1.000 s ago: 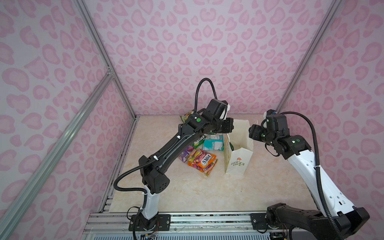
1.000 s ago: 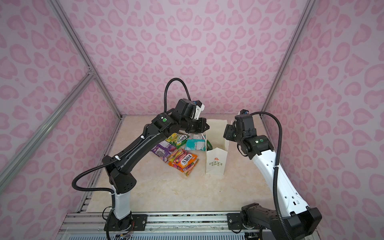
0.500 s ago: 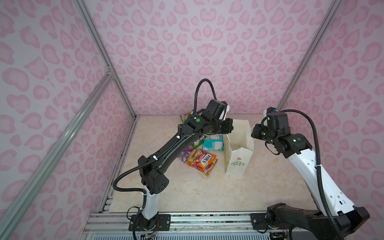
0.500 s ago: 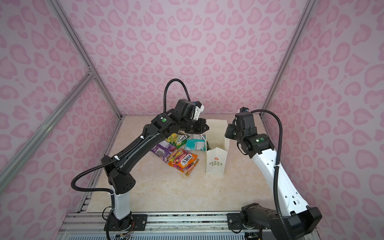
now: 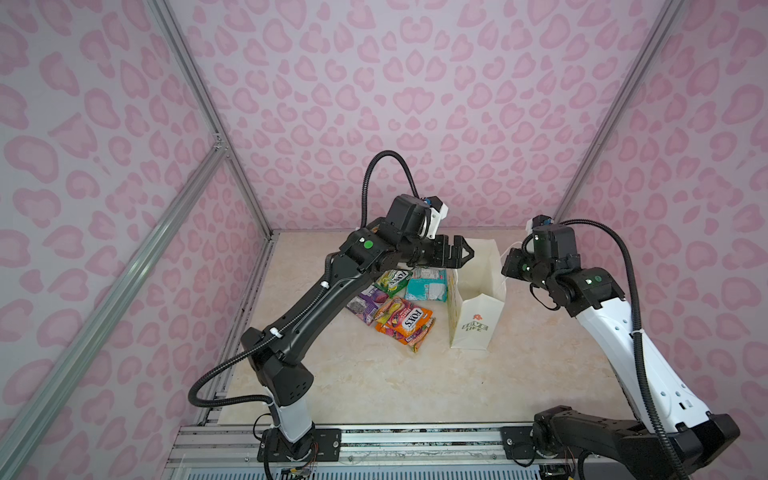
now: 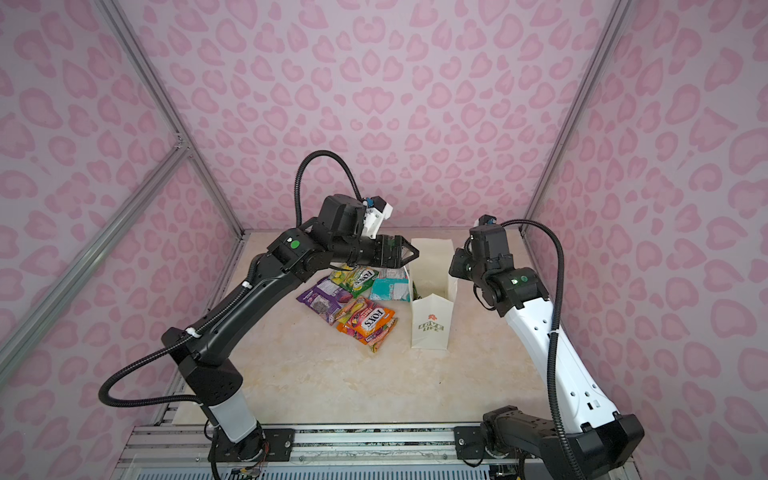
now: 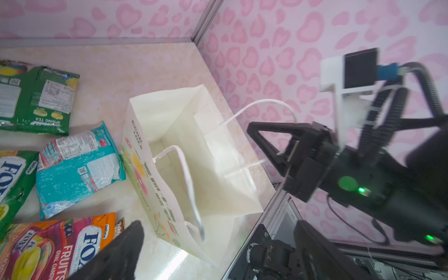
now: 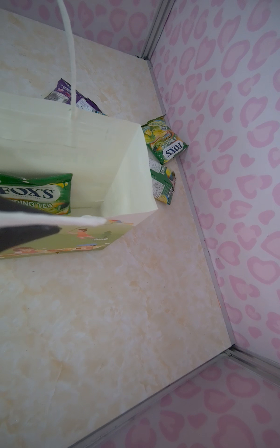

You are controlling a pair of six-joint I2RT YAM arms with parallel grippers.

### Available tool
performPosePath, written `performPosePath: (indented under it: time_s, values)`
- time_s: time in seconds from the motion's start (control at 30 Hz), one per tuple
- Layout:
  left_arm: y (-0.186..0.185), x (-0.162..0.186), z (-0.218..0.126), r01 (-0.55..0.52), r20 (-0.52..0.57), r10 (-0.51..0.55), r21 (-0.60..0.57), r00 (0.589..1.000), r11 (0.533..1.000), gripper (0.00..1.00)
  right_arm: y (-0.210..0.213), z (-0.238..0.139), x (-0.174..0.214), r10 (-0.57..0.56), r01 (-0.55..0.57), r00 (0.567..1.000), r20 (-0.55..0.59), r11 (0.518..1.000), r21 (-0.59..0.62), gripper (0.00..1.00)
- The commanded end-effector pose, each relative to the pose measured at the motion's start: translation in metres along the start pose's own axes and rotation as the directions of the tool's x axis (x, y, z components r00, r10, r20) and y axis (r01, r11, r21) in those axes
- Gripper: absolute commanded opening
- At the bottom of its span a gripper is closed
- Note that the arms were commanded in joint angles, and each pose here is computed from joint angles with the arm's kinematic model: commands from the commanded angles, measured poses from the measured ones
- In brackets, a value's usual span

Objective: Place the snacks into the paper bag
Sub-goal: 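Withdraw the left gripper from the paper bag back toward the candy pile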

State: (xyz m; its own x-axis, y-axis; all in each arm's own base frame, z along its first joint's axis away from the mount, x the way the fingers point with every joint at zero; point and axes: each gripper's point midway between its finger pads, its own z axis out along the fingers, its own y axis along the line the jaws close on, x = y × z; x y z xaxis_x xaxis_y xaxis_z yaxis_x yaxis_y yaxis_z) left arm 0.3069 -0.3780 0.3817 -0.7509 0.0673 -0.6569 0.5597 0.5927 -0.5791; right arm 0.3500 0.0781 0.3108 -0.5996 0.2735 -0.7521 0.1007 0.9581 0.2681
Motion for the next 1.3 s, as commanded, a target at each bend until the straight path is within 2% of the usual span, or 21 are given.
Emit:
performPosePath:
  time_s: [0.0,0.33,0.5,0.63,0.83,1.03,1.13,1.27]
  values:
    - [-0.006,-0.007,-0.029,-0.051,0.057,0.048,0.037,0.997,0.998,0.98,0.001,0.0,0.0,-0.003,0.003,1.0,0.005,1.0,-0.007,0.0]
    - [-0.014,-0.012,-0.121,-0.062,0.227,0.008,0.233,0.974,0.971,0.98,0.002,0.003,0.001,-0.005,0.005,1.0,0.003,1.0,-0.01,0.0]
    - [0.023,-0.01,-0.159,0.014,0.304,-0.069,0.18,0.95,0.983,0.98,0.001,0.002,0.0,-0.008,0.008,1.0,0.006,1.0,-0.008,0.0]
    - [0.067,0.001,-0.178,0.123,0.348,-0.167,0.143,0.922,0.982,0.98,0.001,0.003,0.001,-0.01,0.01,1.0,0.005,1.0,-0.008,0.0]
    - [0.147,0.042,-0.166,0.346,0.33,-0.351,0.076,0.876,0.935,0.98,0.003,0.008,0.004,-0.011,0.011,1.0,-0.012,1.0,-0.011,0.0]
    - [0.236,0.105,-0.126,0.557,0.294,-0.51,-0.1,0.809,0.825,0.98,0.004,0.012,0.008,-0.012,0.011,1.0,-0.023,1.0,-0.018,0.0]
    - [0.267,0.133,-0.104,0.614,0.253,-0.57,-0.154,0.782,0.774,0.99,0.004,0.013,0.011,-0.013,0.013,0.999,-0.03,1.0,-0.02,0.0]
    - [0.3,0.158,-0.093,0.636,0.255,-0.584,-0.257,0.771,0.728,1.0,0.005,0.013,0.014,-0.014,0.013,0.999,-0.038,1.0,-0.026,0.0]
